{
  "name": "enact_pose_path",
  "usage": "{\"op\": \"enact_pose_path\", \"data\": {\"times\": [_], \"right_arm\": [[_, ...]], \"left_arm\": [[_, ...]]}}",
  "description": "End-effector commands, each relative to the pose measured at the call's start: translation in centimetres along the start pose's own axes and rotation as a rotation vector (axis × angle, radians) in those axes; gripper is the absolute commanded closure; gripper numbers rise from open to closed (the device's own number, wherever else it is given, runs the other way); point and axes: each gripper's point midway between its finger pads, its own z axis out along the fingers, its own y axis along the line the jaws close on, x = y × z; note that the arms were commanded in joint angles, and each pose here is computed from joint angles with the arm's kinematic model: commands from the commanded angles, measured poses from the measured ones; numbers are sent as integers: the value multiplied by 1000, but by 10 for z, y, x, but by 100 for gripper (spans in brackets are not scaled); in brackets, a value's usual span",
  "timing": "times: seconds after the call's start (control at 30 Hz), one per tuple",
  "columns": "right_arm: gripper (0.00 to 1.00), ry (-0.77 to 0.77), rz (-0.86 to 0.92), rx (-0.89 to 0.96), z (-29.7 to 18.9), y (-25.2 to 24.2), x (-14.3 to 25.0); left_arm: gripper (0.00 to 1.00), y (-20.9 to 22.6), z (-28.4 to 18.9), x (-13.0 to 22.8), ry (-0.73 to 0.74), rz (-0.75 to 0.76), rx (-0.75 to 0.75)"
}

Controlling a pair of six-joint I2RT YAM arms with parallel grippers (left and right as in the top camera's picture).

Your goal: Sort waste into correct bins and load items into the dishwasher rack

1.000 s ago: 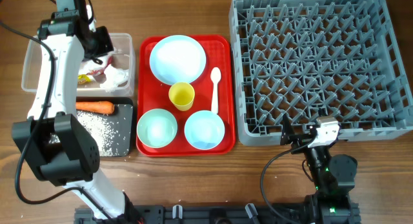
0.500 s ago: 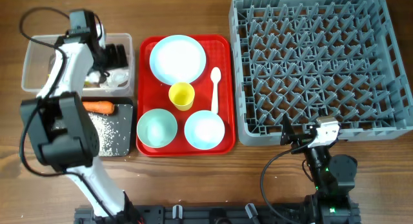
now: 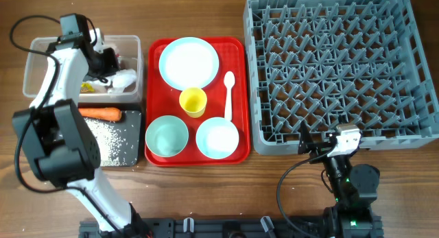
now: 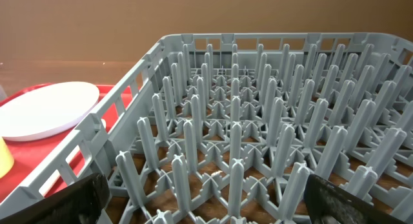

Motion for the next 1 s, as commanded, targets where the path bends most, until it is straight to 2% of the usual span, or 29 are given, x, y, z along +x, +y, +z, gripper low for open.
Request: {"op": "enact_pose_path", "data": {"times": [0.0, 0.1, 0.27, 0.3, 0.33, 0.37, 0.43, 0.5, 0.53, 0.7, 0.9, 0.93, 0.97], "right_arm": [[0, -3, -5, 10, 0, -2, 0], [0, -3, -5, 10, 0, -2, 0], [0, -3, -5, 10, 0, -2, 0], [0, -3, -5, 10, 0, -2, 0], [0, -3, -5, 10, 0, -2, 0], [0, -3, -5, 10, 0, -2, 0], [0, -3, -4, 10, 0, -2, 0], [0, -3, -5, 10, 0, -2, -1], [0, -3, -5, 10, 0, -2, 0], [0, -3, -5, 10, 0, -2, 0], [0, -3, -5, 10, 0, -2, 0], [0, -3, -5, 10, 0, -2, 0], [0, -3, -5, 10, 0, -2, 0]], "left_arm": [[0, -18, -55, -23, -126, -5, 81], [0, -20, -72, -21, -138, -31, 83], [0, -19, -68, -13, -104, -39, 80], [4, -18, -66, -10, -92, -40, 79], [14, -18, -65, -7, -80, -33, 78], [18, -18, -65, -6, -76, -3, 77], [13, -18, -65, -7, -80, 7, 75], [13, -16, -66, -10, -93, 4, 74], [0, -16, -66, -12, -100, 4, 75], [0, -33, -69, -18, -125, 17, 173], [1, -34, -69, -21, -136, 19, 179], [95, -34, -69, -21, -135, 23, 177], [96, -34, -68, -17, -122, 24, 175]]}}
